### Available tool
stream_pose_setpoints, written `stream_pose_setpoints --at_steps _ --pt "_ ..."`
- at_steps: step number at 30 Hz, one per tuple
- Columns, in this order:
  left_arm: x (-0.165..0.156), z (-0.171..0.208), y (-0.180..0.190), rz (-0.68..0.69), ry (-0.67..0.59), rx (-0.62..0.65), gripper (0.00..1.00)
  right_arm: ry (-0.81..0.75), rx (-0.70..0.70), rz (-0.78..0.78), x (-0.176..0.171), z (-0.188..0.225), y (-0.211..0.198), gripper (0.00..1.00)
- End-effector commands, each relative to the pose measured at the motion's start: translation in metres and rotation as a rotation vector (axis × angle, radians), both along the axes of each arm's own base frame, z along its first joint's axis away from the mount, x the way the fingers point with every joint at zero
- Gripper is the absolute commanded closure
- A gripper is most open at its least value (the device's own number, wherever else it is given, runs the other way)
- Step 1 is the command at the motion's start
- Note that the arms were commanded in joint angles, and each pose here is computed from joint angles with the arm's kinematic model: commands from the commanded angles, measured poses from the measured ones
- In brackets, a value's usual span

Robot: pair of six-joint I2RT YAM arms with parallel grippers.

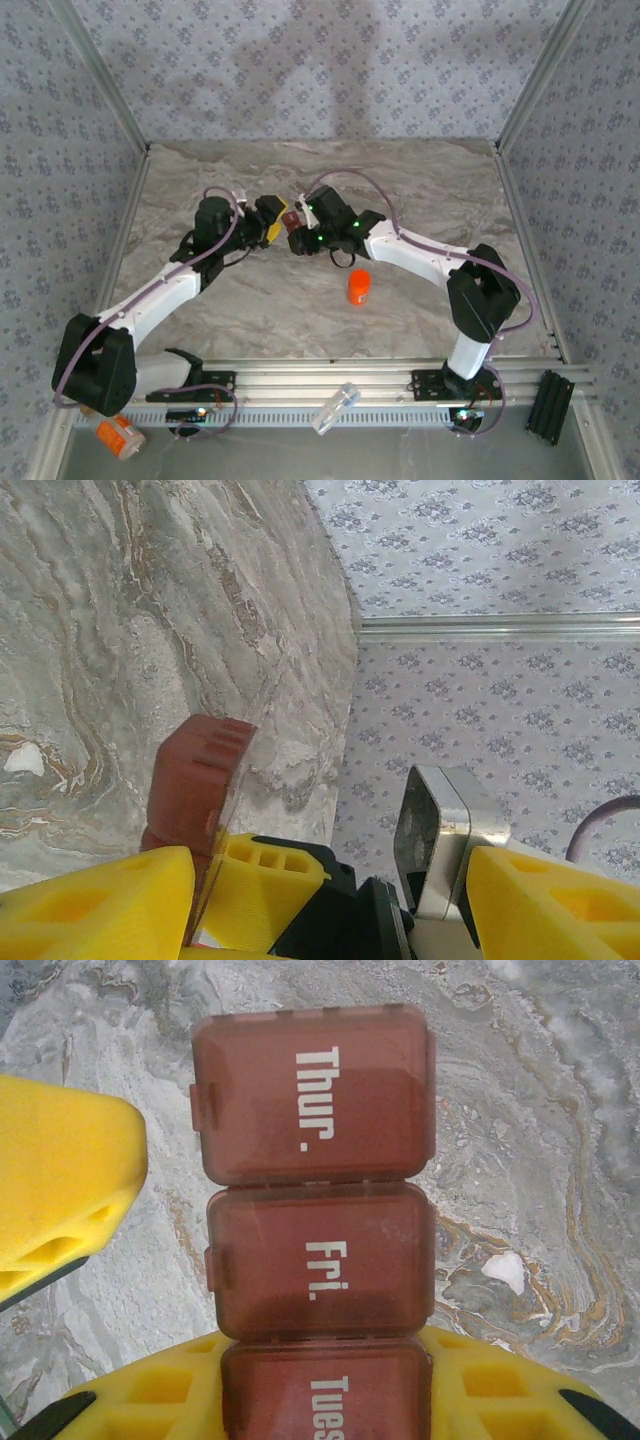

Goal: Sort the pills into containers

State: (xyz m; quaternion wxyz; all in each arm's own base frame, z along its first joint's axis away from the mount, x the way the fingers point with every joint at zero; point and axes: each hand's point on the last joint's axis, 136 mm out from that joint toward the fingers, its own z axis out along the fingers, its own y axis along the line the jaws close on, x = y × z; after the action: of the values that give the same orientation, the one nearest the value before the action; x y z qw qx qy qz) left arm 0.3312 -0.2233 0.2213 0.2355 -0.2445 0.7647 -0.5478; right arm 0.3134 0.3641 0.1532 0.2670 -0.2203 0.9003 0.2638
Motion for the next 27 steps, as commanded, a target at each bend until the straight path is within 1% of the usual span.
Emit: stream_pose_setpoints --at_steps 1,9,13,16,27 --pt "0.003 0.009 -0.005 -0.001 -0.025 -0.025 0.28 0.019 -0.001 -0.002 -0.002 -0.008 0.004 0.69" --pt "0.002 0.005 -0.002 0.012 -0.022 -0.003 0.28 0.019 -0.006 -0.001 -0.003 -0.009 0.004 0.69" --pt "-0.001 -0.008 0.012 0.075 0.008 0.061 0.28 0.016 -0.007 -0.006 -0.002 -0.008 0.003 0.69" --pt "-0.001 -0.012 0.018 0.1 0.014 0.075 0.28 0.016 -0.005 -0.006 -0.002 -0.008 0.002 0.69" --pt "0.005 -0.008 0.003 0.053 0.004 0.042 0.28 0.021 -0.001 0.002 -0.004 -0.009 0.006 0.69"
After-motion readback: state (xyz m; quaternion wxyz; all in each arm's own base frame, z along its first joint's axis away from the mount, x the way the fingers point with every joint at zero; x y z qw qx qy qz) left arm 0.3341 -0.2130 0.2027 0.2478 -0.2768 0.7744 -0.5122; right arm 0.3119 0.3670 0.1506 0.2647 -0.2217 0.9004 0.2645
